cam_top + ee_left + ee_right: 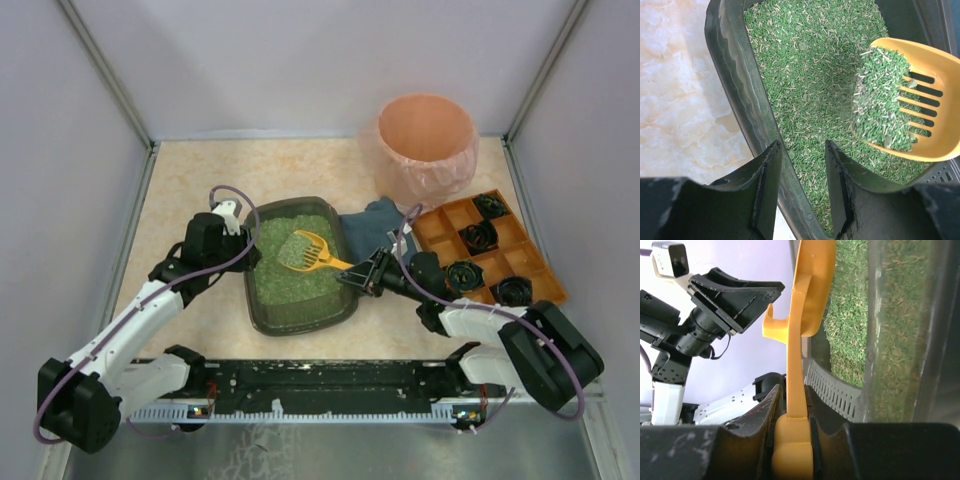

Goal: Clean the litter box

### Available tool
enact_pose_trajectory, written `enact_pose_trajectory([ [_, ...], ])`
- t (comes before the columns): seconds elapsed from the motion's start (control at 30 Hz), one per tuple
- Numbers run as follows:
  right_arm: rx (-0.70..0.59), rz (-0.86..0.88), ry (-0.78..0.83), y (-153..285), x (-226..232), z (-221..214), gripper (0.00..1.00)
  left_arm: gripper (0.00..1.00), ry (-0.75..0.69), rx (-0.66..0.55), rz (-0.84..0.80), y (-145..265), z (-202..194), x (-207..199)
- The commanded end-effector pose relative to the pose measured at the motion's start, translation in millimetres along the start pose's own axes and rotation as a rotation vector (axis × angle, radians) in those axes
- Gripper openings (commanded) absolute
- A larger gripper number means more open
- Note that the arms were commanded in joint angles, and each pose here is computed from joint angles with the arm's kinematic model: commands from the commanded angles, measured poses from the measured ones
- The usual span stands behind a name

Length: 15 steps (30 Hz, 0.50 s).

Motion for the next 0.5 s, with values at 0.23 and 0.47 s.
enact_pose_trajectory([
  [0.23,-0.082,0.038,0.058,4.3,14.0,17.7,0.0,0.45,0.001,-0.034,-0.021,4.3,6.2,-4.9],
  [0.47,-0.051,0.08,0.081,2.0,19.2,20.0,0.0,0.46,0.001,-0.043,-0.029,4.3,6.4,-5.1],
])
Point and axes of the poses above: each gripper's point midway between its finger pads, its own y axis back along the fingers, its own x axis along the line the jaws close on, z = x × y, the point moved 10 cm from there along y, back along the fingers, and after that the axes turned 14 degrees about y, right-handed, at the moved point
